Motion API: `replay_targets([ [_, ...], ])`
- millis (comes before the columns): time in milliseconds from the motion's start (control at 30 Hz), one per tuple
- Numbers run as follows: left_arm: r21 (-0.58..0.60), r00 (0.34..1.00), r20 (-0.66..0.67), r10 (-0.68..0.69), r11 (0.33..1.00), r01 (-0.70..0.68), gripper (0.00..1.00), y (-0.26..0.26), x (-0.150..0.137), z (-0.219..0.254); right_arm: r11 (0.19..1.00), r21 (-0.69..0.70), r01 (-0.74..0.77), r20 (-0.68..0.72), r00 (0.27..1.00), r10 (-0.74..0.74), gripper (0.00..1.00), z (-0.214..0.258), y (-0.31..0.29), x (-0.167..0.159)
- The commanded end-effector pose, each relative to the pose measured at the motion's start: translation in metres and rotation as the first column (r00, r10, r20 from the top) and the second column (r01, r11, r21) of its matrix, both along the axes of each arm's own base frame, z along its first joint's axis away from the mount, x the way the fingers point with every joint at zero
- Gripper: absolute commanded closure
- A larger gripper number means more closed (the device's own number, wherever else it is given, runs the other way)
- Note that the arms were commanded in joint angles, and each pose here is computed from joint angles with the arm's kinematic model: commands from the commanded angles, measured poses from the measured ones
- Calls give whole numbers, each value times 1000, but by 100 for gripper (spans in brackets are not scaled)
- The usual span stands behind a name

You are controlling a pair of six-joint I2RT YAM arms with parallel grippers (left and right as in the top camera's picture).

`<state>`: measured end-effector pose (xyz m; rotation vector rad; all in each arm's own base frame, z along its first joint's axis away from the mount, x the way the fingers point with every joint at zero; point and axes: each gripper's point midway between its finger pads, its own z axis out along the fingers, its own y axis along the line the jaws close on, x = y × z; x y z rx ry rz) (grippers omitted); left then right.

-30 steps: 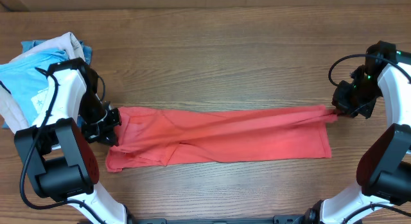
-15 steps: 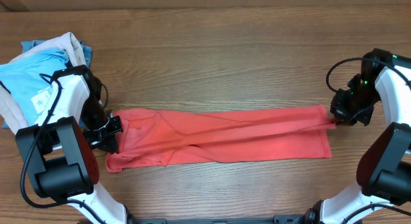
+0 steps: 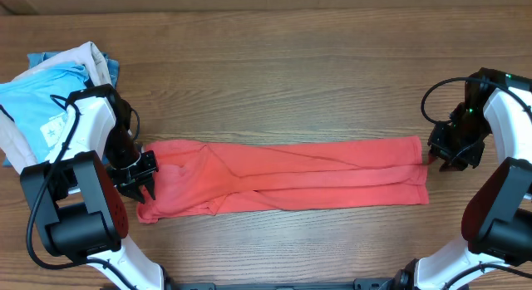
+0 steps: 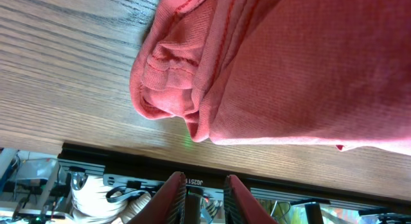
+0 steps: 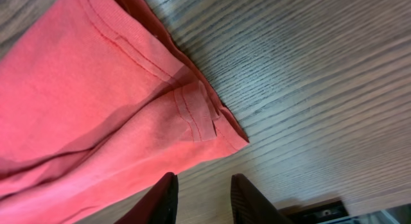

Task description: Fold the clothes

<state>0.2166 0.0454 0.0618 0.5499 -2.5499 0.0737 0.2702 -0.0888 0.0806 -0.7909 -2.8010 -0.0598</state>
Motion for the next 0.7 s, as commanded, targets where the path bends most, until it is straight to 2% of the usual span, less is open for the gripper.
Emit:
replay_targets([
  [0, -11, 999, 32, 6, 1000, -6, 76, -2, 4, 4, 1000, -9, 21, 12, 1000, -21, 66, 4, -2, -3],
  [200, -126, 985, 173, -5, 992, 27, 74, -21, 33, 0, 1000, 12, 27, 21, 999, -27, 54, -13, 3, -5],
  [500, -115, 960, 276, -53, 989, 88, 73, -34, 58, -9, 998, 58, 17, 76, 997, -22, 51, -48, 13, -3],
  [667, -114, 957, 282, -60, 989, 95, 73, -36, 60, -9, 997, 76, 5, 114, 993, -13, 48, -59, 17, 1],
])
